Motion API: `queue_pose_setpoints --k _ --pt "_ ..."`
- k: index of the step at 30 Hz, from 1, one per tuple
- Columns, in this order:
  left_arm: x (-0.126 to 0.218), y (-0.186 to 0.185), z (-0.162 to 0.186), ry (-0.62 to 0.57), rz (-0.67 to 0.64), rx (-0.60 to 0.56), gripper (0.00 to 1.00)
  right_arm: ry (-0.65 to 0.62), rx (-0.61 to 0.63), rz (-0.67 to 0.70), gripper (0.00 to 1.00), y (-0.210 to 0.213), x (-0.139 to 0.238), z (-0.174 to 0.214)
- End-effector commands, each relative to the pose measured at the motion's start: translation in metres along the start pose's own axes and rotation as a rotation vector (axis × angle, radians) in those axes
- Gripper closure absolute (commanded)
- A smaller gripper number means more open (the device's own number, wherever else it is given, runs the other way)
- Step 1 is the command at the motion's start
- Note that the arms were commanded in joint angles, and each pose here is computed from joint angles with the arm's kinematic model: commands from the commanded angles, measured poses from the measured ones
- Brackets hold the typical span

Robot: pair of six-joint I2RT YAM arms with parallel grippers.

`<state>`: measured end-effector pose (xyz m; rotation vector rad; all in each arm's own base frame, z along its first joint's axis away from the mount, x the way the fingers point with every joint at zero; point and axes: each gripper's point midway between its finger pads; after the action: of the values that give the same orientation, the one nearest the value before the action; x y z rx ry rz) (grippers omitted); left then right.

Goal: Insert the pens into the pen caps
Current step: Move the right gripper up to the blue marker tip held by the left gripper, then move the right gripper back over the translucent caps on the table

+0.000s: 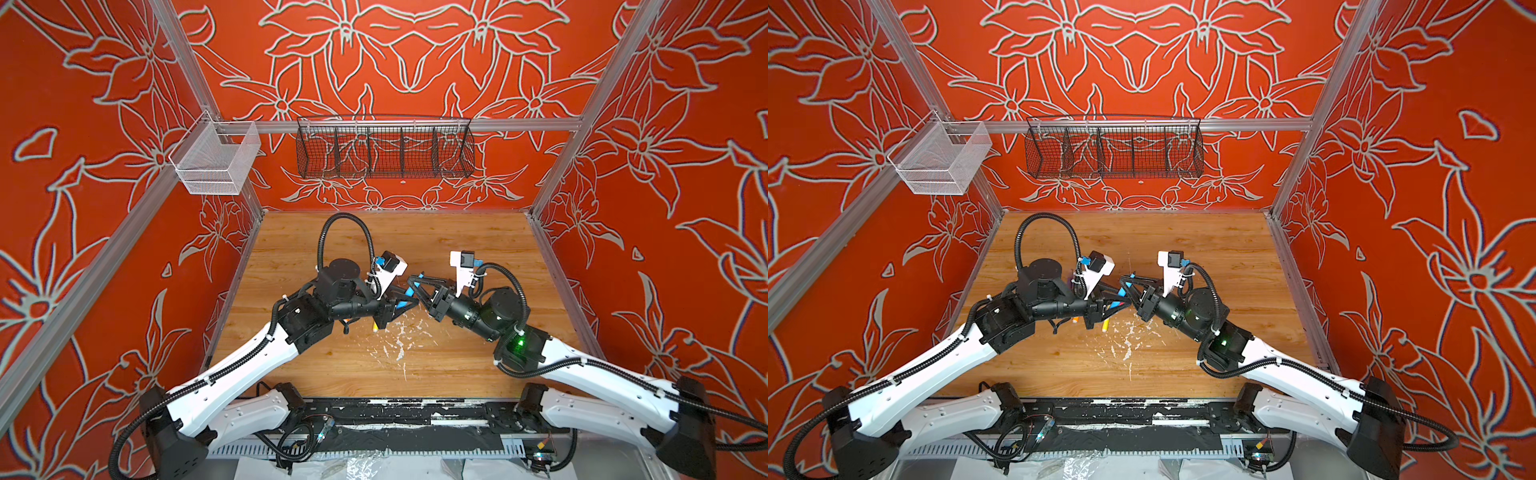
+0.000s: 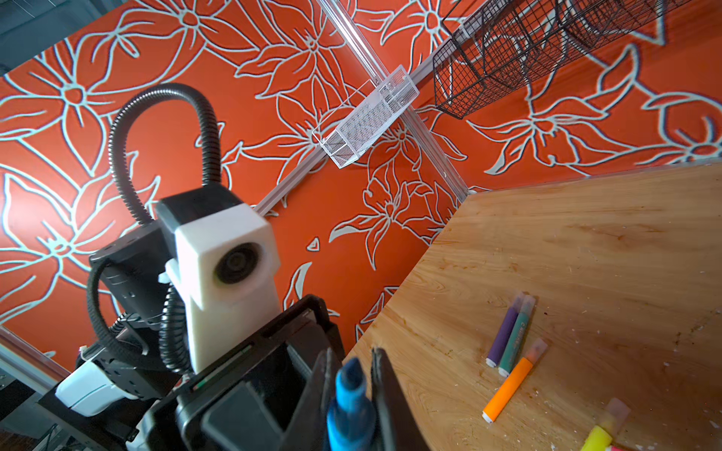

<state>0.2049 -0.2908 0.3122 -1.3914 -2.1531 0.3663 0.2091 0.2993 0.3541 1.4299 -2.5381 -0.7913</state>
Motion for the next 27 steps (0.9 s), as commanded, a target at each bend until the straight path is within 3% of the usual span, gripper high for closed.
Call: queue_pose_setpoints --k 1,3,4,8,10,22,27 --pt "0.003 -0.01 -0.01 -0.021 0.025 -0.046 0.91 -0.06 -0.007 -0.032 1.0 0.011 0.002 -0.018" --pt "0.002 -0.006 -0.012 -0.028 -0.002 -0.043 1.0 -0.06 -0.009 -0.031 1.0 0.011 0.002 -0.017" --pt "0.001 -0.003 -0.012 -0.03 -0.017 -0.04 1.0 -0.059 -0.006 -0.032 0.95 0.011 0.003 -0.017" --pt "-0.001 0.009 -0.017 -0.054 -0.076 -0.02 1.0 -0.03 0.007 0.02 0.52 0.002 0.011 -0.011" --pt "-0.001 0.013 -0.018 -0.06 -0.103 -0.001 1.0 0.028 0.02 0.115 0.45 -0.013 0.021 -0.003" --pt "0.011 0.02 -0.026 -0.121 -0.166 0.034 1.0 0.391 0.197 0.903 0.41 -0.145 0.169 0.067" --pt "0.014 0.017 -0.024 -0.118 -0.156 0.036 1.0 0.55 0.259 0.957 0.41 -0.157 0.174 0.086"
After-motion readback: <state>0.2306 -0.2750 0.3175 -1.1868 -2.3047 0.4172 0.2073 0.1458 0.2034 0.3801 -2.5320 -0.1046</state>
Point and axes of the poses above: each gripper's point midway between its finger pads, its own x axis back along the fingers, its own y axis along the line the jaws close on, z = x × y, and after that the axes turned 12 degrees about x, right-handed
